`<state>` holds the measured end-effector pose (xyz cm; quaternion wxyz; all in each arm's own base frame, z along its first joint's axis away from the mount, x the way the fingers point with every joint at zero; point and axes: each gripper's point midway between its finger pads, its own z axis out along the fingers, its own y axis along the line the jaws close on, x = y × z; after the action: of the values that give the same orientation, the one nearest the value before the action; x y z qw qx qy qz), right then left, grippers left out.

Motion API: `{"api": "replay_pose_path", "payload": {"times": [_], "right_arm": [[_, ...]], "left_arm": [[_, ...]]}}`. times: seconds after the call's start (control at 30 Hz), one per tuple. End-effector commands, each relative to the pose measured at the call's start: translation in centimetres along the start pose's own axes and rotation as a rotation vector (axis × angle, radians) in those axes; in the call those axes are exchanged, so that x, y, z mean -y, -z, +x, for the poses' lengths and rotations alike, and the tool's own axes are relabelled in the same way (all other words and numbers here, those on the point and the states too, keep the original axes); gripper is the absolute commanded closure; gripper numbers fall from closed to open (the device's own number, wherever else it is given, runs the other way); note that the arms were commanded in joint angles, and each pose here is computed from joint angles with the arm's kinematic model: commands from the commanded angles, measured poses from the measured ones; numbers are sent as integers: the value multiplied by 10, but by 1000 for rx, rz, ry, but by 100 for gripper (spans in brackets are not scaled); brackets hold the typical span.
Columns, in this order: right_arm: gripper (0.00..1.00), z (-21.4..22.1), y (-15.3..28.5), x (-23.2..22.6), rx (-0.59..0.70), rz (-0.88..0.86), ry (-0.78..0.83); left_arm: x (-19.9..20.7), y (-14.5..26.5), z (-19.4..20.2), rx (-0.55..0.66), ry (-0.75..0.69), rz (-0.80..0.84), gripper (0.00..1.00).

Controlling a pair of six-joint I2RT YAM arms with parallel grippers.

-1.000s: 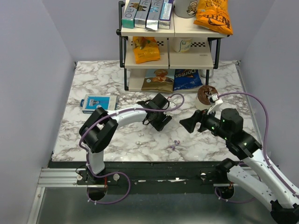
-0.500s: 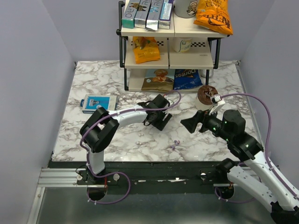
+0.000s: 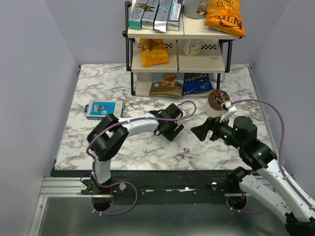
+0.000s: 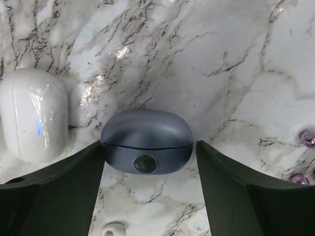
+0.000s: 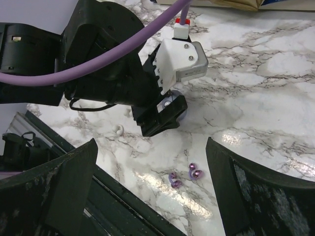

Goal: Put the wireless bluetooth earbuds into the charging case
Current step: Pick up the charging case at the center of the board.

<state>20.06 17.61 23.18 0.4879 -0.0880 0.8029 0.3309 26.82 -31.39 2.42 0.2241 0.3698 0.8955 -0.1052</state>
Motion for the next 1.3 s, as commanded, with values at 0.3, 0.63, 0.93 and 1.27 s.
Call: {"api": "replay_pose_path", "payload": {"times": [0.3, 0.63, 0.93, 1.27], "right_arm": [[0, -7, 3, 3, 15, 27, -1], [0, -44, 16, 9, 145, 124, -64], [2, -21, -7, -7, 4, 18, -45], [5, 17, -36, -31, -212, -165, 17]], "left_arm": [[4, 10, -10, 112, -15, 18, 85], [0, 82, -60, 577, 37, 15, 100], [17, 144, -52, 1009, 50, 141, 100], [70, 165, -33, 1123, -147, 263, 100]]}}
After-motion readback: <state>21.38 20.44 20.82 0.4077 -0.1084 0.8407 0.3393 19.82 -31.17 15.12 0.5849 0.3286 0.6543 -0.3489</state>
